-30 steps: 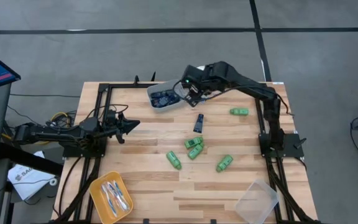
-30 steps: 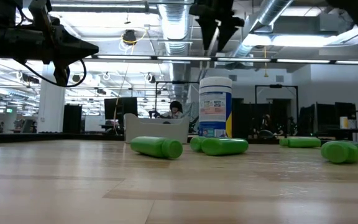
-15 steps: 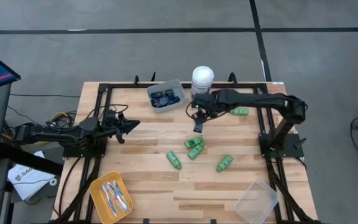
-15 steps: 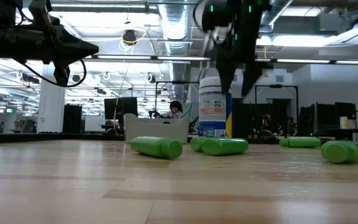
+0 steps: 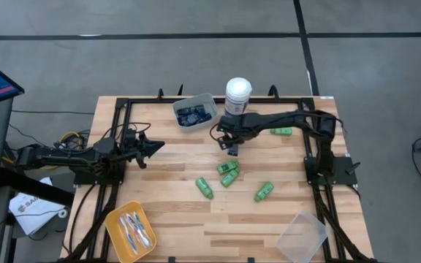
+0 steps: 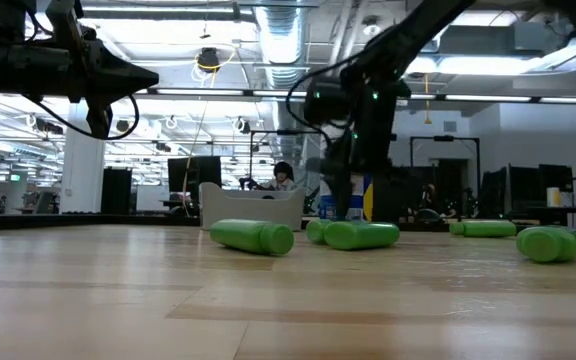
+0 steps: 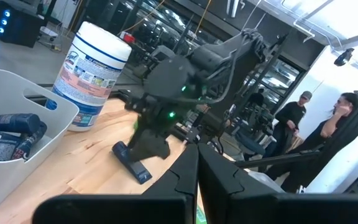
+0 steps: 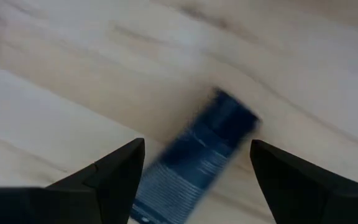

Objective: Pick & Place Travel size toiletries
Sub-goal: Put the dark blue shave cream into the gray bin

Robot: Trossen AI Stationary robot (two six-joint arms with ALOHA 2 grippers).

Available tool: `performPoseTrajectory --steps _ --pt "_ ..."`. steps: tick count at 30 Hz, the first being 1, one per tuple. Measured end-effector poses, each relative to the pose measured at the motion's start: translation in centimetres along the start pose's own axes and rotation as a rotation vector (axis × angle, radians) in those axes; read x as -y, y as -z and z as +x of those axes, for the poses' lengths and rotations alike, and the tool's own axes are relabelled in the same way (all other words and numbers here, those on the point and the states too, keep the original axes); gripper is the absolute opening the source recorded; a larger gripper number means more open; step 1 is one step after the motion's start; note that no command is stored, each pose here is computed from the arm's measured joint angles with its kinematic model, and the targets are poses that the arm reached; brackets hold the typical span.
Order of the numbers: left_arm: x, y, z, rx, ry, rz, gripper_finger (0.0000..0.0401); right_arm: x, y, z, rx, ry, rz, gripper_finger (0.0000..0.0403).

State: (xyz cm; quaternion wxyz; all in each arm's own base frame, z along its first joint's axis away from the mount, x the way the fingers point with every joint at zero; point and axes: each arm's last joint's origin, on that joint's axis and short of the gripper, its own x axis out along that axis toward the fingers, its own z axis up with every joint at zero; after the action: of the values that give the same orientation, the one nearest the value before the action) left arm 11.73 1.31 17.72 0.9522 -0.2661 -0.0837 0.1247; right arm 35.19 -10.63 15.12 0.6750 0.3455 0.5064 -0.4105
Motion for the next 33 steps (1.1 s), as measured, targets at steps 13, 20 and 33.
performPoseTrajectory --steps 13,20,33 --pt "0.0 -0.1 0.0 0.008 -0.002 -0.001 0.0002 0.0 0.2 1.8 -0.076 0.003 -0.066 0.0189" --pt "0.0 -0.1 0.0 0.007 -0.002 -0.001 0.0002 -0.9 -0.2 0.9 -0.094 -0.019 -0.231 0.0077" --pt "0.0 -0.1 0.0 0.007 -0.001 -0.001 0.0002 -6.4 -6.6 -10.1 0.272 -0.253 -0.471 0.0038"
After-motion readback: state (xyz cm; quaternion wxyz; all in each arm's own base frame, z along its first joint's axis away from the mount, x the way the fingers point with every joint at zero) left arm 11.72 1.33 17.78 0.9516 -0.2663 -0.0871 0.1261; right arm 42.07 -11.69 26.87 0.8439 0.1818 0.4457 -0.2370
